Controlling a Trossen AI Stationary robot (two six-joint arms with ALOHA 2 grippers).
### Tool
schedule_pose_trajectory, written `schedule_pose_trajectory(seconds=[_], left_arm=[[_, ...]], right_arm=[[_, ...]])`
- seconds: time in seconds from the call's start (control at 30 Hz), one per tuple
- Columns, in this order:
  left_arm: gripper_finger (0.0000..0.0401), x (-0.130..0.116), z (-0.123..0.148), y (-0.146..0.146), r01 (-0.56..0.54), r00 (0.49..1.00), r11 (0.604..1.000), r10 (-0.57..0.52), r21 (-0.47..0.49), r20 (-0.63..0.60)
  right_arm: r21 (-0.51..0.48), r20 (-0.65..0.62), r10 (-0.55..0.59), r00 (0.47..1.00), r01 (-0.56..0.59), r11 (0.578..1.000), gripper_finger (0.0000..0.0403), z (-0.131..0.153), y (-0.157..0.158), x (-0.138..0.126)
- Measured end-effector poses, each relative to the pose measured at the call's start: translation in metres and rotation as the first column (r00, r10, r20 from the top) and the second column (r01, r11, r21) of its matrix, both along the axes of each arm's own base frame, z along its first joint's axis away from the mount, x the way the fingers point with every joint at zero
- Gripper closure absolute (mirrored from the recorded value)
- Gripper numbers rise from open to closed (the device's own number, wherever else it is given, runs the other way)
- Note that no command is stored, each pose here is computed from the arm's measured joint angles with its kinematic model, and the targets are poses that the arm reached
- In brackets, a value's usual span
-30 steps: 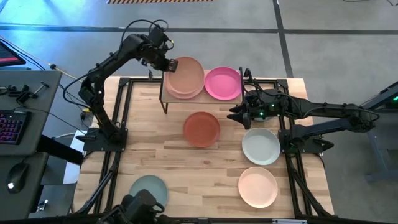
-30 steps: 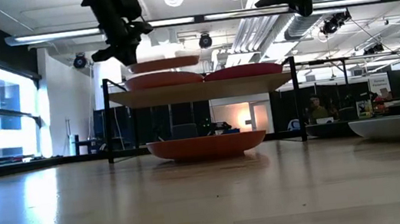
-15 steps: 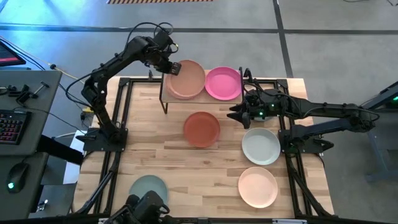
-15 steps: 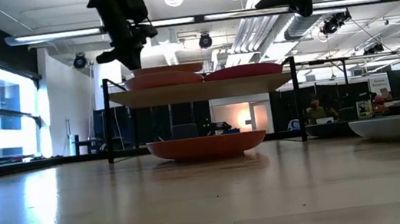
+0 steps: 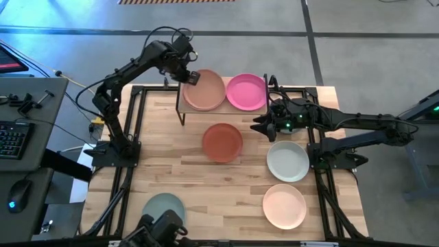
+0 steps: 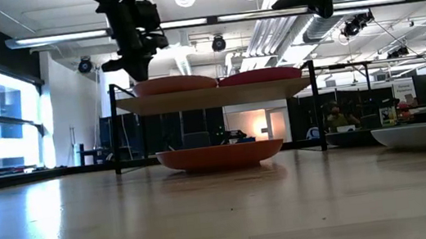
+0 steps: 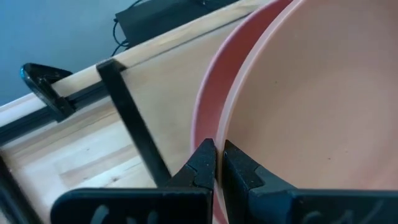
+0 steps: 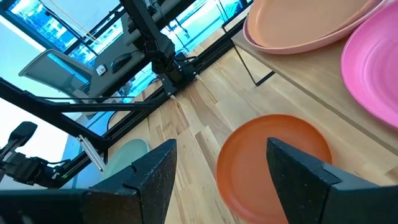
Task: Place and stack plates onto a shelf
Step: Stack the light brown plate on top of the light pink plate
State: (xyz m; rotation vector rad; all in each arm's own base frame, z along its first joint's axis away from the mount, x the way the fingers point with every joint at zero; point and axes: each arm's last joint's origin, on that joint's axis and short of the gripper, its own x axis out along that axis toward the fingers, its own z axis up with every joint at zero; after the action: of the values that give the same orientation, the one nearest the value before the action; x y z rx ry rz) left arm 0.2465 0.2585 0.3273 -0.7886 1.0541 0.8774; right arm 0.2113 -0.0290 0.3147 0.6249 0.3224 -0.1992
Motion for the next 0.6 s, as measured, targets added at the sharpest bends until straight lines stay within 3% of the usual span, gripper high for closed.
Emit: schedule_pose_trajectory(seconds=[0.6], left_arm=[[0.0389, 0.0050, -0.0037, -0.0047, 0.025, 0.999, 1.000, -0.025, -0.019, -0.024]], right_arm=[[0.005, 0.001, -0.005, 1.000, 0.004, 1.000, 0.0174, 0.0000, -0.0001, 0.0000]])
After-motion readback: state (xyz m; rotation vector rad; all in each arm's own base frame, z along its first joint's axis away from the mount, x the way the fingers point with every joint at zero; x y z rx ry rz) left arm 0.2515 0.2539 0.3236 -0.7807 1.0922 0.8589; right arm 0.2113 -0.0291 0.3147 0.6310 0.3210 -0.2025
